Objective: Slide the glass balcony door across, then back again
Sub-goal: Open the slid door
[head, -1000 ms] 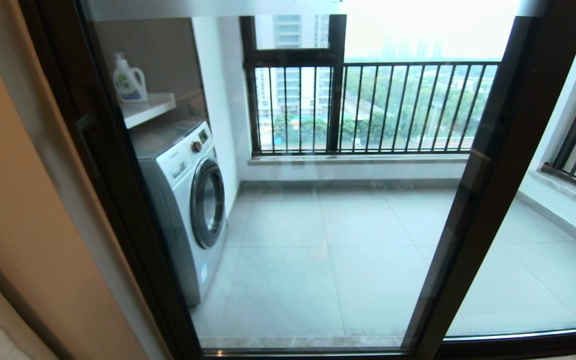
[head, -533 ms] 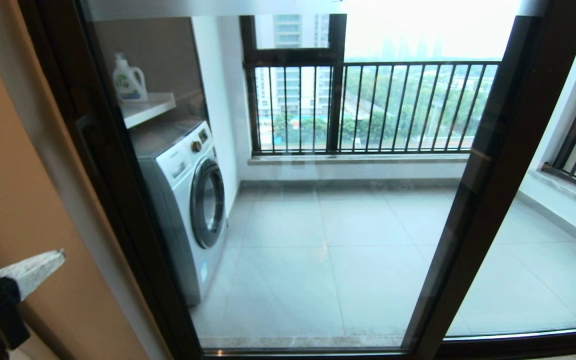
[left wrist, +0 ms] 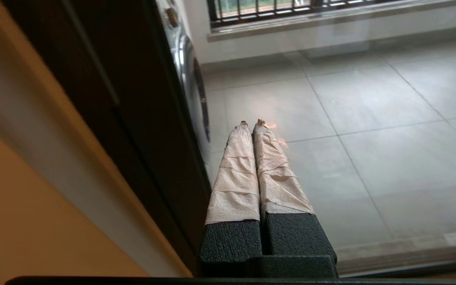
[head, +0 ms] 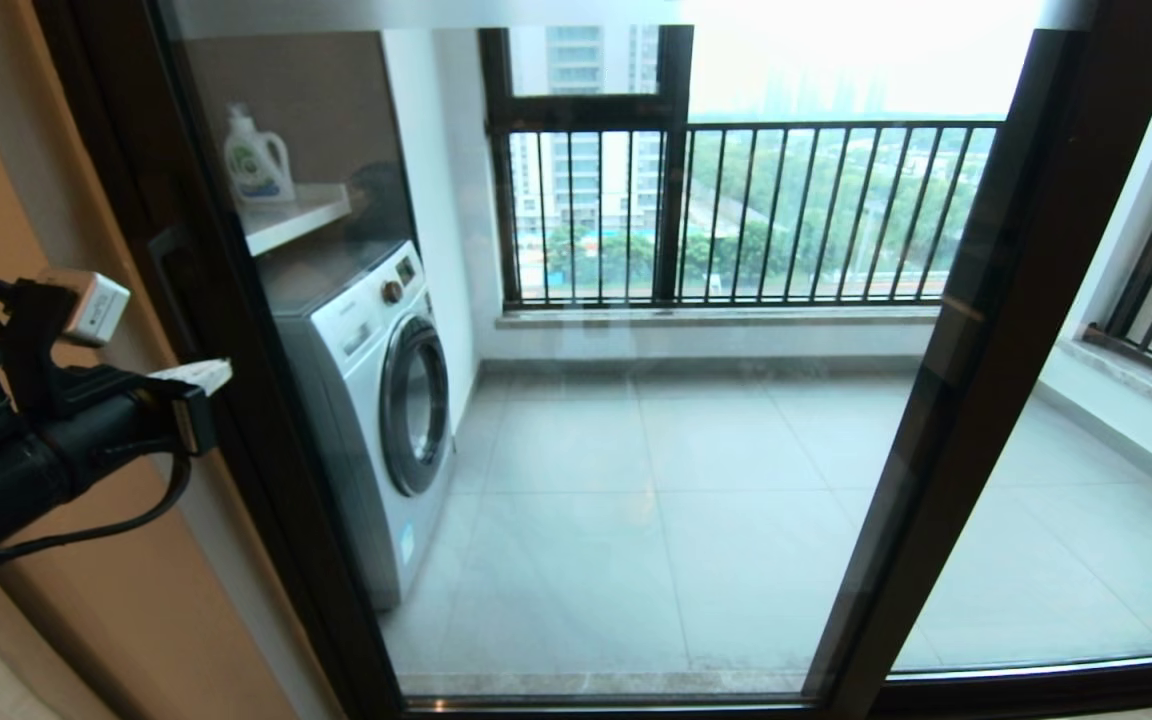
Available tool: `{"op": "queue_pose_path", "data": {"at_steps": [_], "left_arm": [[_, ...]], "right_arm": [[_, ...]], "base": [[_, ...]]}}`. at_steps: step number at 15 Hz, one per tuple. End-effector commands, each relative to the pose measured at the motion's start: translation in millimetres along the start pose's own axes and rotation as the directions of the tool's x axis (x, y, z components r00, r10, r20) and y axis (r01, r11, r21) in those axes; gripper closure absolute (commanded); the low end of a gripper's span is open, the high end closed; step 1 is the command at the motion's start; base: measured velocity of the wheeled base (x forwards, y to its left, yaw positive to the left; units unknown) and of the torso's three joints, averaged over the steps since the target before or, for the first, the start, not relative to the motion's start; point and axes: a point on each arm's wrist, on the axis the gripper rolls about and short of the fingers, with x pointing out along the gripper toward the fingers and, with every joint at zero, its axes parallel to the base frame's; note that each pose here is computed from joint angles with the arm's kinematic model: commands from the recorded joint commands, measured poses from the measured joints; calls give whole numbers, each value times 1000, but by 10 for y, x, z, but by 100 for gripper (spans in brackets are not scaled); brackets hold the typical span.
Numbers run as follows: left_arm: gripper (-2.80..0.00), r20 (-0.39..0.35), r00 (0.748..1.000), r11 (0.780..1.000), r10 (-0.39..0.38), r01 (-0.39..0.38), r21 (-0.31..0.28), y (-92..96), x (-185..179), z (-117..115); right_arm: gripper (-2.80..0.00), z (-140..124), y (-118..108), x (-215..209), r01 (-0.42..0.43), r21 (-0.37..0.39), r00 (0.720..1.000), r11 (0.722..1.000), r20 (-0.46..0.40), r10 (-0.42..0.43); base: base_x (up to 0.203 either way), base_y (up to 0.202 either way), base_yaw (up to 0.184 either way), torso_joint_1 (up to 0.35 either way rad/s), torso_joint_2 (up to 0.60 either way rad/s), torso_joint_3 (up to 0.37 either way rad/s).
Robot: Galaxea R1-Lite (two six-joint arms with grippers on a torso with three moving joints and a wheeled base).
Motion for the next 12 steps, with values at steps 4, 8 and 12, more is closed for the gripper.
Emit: {"op": "queue_pose_path", "data": {"at_steps": [4,8,12], "left_arm": [[0,-8,998,998,65,-65,-5,272,-18,-9],[0,-12,998,998,66,-67,-10,421,-11,-25],[0,-18,997,997,73,-73,-6,491,136,-51]], "right_arm": [[0,-30,-1,8,0,0,1000,1000,-12,0],[0,-29,-1,8,0,0,1000,1000,-12,0],[0,-29,-1,8,0,0,1000,1000,-12,0]], "base": [[0,0,0,0,0,0],[0,0,0,0,0,0],[0,0,0,0,0,0]]}}
